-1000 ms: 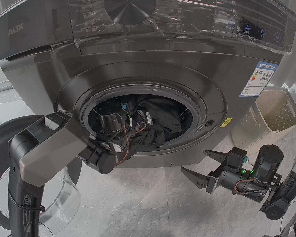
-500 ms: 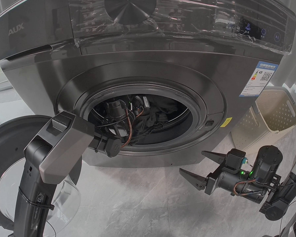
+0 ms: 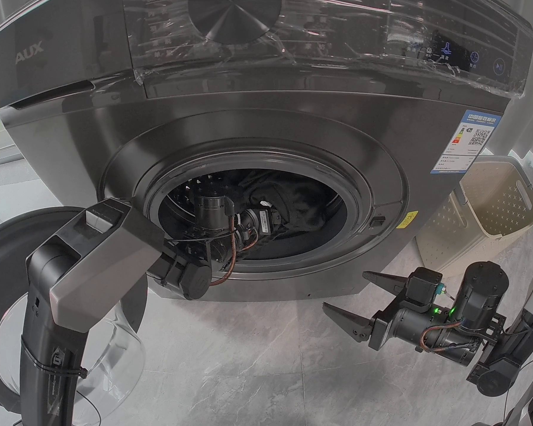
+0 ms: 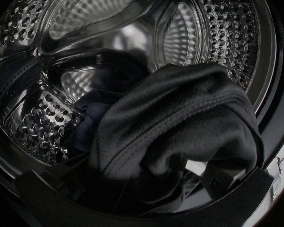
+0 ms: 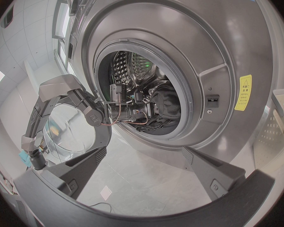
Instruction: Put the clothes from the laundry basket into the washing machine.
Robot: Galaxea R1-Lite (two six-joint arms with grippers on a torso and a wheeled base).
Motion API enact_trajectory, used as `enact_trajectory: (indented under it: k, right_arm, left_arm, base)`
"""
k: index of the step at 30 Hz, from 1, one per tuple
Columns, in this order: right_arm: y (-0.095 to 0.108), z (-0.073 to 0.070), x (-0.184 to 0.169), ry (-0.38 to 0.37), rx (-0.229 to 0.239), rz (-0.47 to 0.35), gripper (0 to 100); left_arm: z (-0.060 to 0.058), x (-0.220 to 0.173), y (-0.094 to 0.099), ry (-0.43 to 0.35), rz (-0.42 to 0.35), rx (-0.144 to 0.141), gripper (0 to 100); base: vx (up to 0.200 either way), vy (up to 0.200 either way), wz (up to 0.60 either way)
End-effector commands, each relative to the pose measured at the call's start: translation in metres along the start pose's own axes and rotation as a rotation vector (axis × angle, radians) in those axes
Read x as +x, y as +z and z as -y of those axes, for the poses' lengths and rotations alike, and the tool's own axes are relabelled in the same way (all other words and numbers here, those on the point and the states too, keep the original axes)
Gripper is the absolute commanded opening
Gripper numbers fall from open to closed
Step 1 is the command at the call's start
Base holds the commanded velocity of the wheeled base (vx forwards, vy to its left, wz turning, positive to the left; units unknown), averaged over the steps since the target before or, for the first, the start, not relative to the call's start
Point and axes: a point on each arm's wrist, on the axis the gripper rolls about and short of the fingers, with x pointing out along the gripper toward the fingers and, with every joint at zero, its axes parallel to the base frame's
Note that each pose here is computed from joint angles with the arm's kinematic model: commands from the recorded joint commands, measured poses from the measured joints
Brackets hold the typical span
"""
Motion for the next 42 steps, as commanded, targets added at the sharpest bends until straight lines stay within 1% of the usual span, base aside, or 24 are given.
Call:
enact_trajectory:
  k: [1,2,4,6,8,10,12,17,18,20,21,24,25,28,29,31,32,33,34,35,37,39,40,42]
  right_arm:
    - [0.0,0.0,0.001,0.002,0.0,0.0,100]
    - [0.0,0.0,0.001,0.002,0.0,0.0,100]
    - [0.0,0.0,0.001,0.002,0.0,0.001,100]
    - [0.0,-0.001,0.001,0.004,-0.001,0.003,100]
    - [0.001,-0.001,0.001,0.004,-0.001,0.006,100]
    - [0.001,0.0,0.002,0.003,-0.001,0.006,100]
    - [0.001,0.0,0.002,0.003,-0.001,0.009,100]
    - [0.0,0.0,0.001,0.004,0.0,0.001,100]
    - [0.0,-0.001,0.001,0.004,-0.001,0.003,100]
    - [0.0,0.0,0.001,0.004,0.0,0.001,100]
    - [0.0,0.0,0.001,0.004,0.0,0.001,100]
    - [0.0,-0.001,0.001,0.004,-0.001,0.003,100]
    - [0.0,-0.001,0.001,0.004,-0.001,0.004,100]
    - [0.0,-0.001,0.001,0.004,-0.001,0.003,100]
    - [0.0,0.0,0.001,0.002,0.0,0.003,100]
    - [0.001,0.0,0.001,0.004,-0.001,0.004,100]
    - [0.001,0.0,0.001,0.003,-0.001,0.004,100]
    - [0.001,0.0,0.001,0.003,-0.001,0.004,100]
    - [0.0,0.0,0.001,0.004,0.0,0.003,100]
    - [0.001,0.0,0.001,0.003,-0.001,0.007,100]
    - [0.001,0.0,0.001,0.003,-0.001,0.007,100]
    - [0.001,0.0,0.001,0.004,-0.002,0.007,100]
    - [0.001,0.0,0.001,0.003,-0.002,0.007,100]
    - [0.002,0.0,0.001,0.003,-0.003,0.012,100]
  left_arm:
    - [0.002,0.002,-0.006,-0.004,-0.012,0.006,0]
    - [0.005,0.005,-0.007,-0.008,-0.005,0.006,0]
    - [0.007,0.016,0.001,-0.004,0.047,-0.007,0]
    - [0.006,0.027,0.005,0.017,0.098,-0.016,0]
    - [0.004,0.037,0.015,0.057,0.158,-0.029,0]
    - [-0.001,0.044,0.022,0.076,0.198,-0.038,0]
    - [-0.007,0.048,0.034,0.086,0.255,-0.052,0]
    - [-0.014,0.051,0.062,0.107,0.359,-0.092,0]
    - [-0.014,0.052,0.064,0.109,0.374,-0.097,0]
    - [-0.015,0.052,0.067,0.106,0.387,-0.099,0]
    - [-0.015,0.052,0.066,0.106,0.387,-0.099,0]
    - [-0.01,0.052,0.063,0.1,0.378,-0.097,0]
    - [-0.01,0.052,0.062,0.099,0.373,-0.098,100]
    - [-0.007,0.051,0.056,0.098,0.348,-0.095,100]
    - [-0.003,0.046,0.048,0.098,0.298,-0.085,100]
    - [0.0,0.034,0.047,0.101,0.241,-0.072,100]
    - [0.003,0.028,0.043,0.095,0.208,-0.065,100]
    - [0.003,0.027,0.043,0.094,0.204,-0.064,100]
    - [0.009,0.014,0.041,0.08,0.152,-0.055,100]
    - [0.012,0.007,0.043,0.074,0.123,-0.049,100]
    - [0.016,-0.006,0.04,0.059,0.067,-0.039,100]
    - [0.022,-0.021,0.039,0.029,0.022,-0.029,100]
    - [0.023,-0.024,0.039,0.026,0.013,-0.026,100]
    - [0.026,-0.033,0.037,0.015,-0.013,-0.009,100]
  base:
    - [0.0,0.0,0.0]
    - [0.0,0.0,0.0]
    - [0.0,0.0,0.0]
    - [0.0,0.0,0.0]
    - [0.0,0.0,0.0]
    - [0.0,0.0,0.0]
    - [0.0,0.0,0.0]
    - [0.0,0.0,0.0]
    - [0.0,0.0,0.0]
    - [0.0,0.0,0.0]
    - [0.0,0.0,0.0]
    - [0.0,0.0,0.0]
    - [0.0,0.0,0.0]
    - [0.0,0.0,0.0]
    - [0.0,0.0,0.0]
    - [0.0,0.0,0.0]
    - [0.0,0.0,0.0]
    - [0.0,0.0,0.0]
    - [0.0,0.0,0.0]
    - [0.0,0.0,0.0]
    - [0.0,0.0,0.0]
    - [0.0,0.0,0.0]
    - [0.0,0.0,0.0]
    - [0.0,0.0,0.0]
